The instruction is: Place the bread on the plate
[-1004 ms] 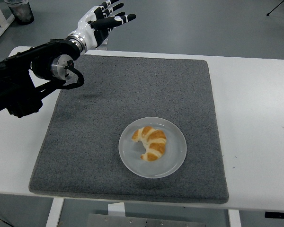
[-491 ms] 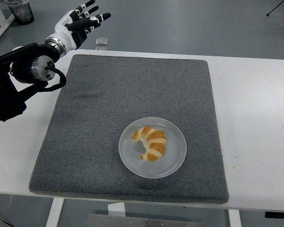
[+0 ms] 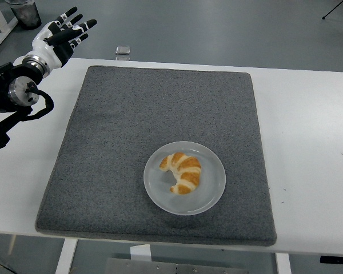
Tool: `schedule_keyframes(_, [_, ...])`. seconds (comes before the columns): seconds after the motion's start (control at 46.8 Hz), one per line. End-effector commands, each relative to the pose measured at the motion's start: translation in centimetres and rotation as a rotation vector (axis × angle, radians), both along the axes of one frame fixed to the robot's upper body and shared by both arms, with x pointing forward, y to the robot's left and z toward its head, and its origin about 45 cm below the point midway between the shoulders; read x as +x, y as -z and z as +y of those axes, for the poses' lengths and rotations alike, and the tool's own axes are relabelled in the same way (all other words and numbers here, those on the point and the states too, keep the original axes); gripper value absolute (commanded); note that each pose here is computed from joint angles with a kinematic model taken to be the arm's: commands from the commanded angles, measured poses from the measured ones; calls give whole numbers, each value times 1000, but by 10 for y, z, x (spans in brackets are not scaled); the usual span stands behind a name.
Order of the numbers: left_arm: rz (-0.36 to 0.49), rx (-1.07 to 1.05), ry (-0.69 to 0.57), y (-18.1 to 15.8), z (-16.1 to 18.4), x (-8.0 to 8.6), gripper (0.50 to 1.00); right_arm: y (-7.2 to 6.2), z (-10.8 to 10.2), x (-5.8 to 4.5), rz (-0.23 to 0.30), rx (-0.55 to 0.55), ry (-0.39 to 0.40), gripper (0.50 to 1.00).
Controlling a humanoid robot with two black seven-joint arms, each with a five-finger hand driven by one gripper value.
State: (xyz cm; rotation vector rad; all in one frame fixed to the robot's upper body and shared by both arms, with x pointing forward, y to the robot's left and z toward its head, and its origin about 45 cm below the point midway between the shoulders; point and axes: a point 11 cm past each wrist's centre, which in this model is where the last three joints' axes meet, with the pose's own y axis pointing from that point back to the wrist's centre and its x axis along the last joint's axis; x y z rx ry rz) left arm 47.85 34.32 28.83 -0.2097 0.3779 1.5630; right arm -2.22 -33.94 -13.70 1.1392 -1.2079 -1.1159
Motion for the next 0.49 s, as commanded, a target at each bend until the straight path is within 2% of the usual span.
schedule_keyframes(0.0, [-2,-6,-3,0,0,0,1000,0,1,0,0,2,0,952])
schedule_keyframes(0.47, [-11,-11,1,-3,-3,2,1000,0,1,0,0,9,2,952])
